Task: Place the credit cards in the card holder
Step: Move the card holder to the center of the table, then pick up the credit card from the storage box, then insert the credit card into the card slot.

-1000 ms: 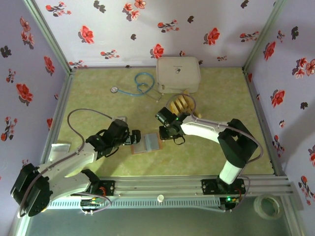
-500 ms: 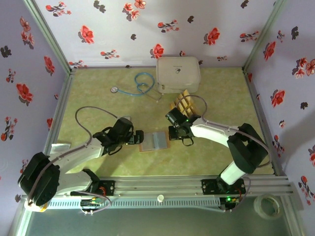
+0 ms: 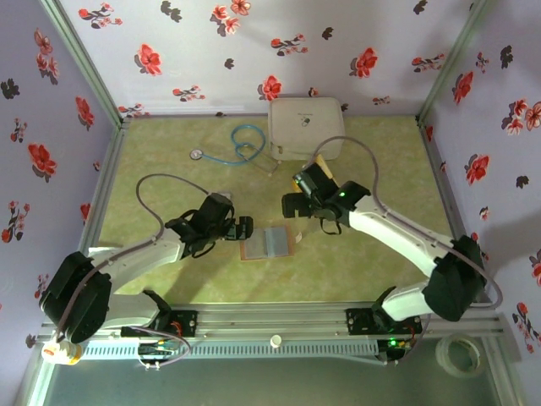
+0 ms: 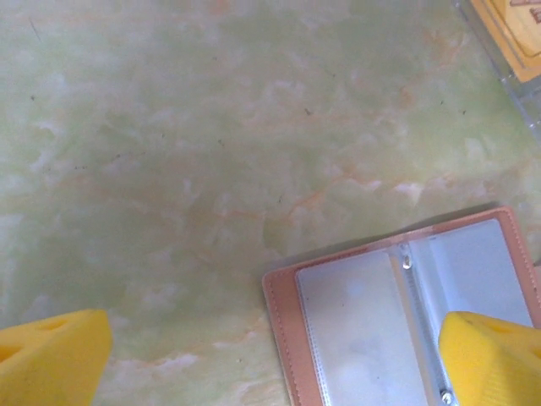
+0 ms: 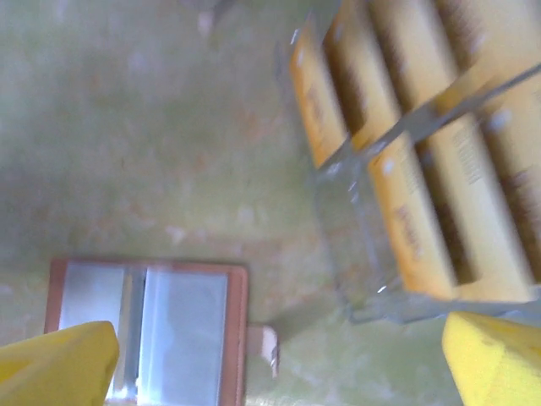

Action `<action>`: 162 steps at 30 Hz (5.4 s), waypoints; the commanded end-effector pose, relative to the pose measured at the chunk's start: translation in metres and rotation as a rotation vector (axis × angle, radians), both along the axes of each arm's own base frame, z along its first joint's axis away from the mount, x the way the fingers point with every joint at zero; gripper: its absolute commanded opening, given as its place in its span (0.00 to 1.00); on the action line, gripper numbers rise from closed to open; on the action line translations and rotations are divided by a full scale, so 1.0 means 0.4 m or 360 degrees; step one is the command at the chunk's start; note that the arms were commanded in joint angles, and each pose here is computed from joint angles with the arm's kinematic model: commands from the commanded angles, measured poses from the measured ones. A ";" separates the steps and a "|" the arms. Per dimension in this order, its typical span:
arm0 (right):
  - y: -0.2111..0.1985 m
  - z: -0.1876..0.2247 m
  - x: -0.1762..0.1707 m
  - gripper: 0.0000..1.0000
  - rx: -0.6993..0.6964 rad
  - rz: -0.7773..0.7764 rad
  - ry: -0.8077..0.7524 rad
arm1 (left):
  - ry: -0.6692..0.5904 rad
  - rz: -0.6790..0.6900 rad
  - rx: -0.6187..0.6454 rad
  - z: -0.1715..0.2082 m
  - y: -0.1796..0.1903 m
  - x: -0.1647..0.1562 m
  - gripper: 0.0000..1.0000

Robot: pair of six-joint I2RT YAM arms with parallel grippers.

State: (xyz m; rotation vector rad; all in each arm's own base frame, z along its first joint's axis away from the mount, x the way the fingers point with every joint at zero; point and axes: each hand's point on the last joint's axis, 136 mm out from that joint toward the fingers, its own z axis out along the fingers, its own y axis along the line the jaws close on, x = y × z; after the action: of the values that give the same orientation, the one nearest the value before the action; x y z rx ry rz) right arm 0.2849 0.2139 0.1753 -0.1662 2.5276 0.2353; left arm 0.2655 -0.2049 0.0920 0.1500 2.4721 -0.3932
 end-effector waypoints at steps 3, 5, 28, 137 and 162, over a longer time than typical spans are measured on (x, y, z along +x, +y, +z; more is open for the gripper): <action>-0.120 0.112 0.043 0.99 -0.0262 -0.0153 -0.0353 | 0.0004 0.0058 0.0049 0.030 0.005 0.033 1.00; -0.132 0.128 0.045 0.99 -0.0262 -0.0151 -0.0384 | 0.0046 0.0137 0.0089 0.017 0.018 0.038 1.00; -0.138 -0.120 0.102 0.22 -0.0531 -0.0022 0.0295 | 0.0102 0.0199 0.0148 -0.013 0.047 0.027 1.00; 0.190 -0.222 -0.107 0.00 0.1242 0.0197 0.0190 | 0.0240 -0.0024 0.0319 -0.163 0.020 -0.115 1.00; 0.204 -0.265 -0.106 0.00 0.1303 0.0179 0.0232 | 0.0282 0.0068 0.0434 -0.202 0.070 -0.134 1.00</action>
State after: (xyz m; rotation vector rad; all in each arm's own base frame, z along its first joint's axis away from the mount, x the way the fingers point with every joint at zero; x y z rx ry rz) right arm 0.2443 0.2941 0.0695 0.0358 2.3579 1.2980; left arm 0.2167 -0.1893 0.0199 0.1990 2.6715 -0.1305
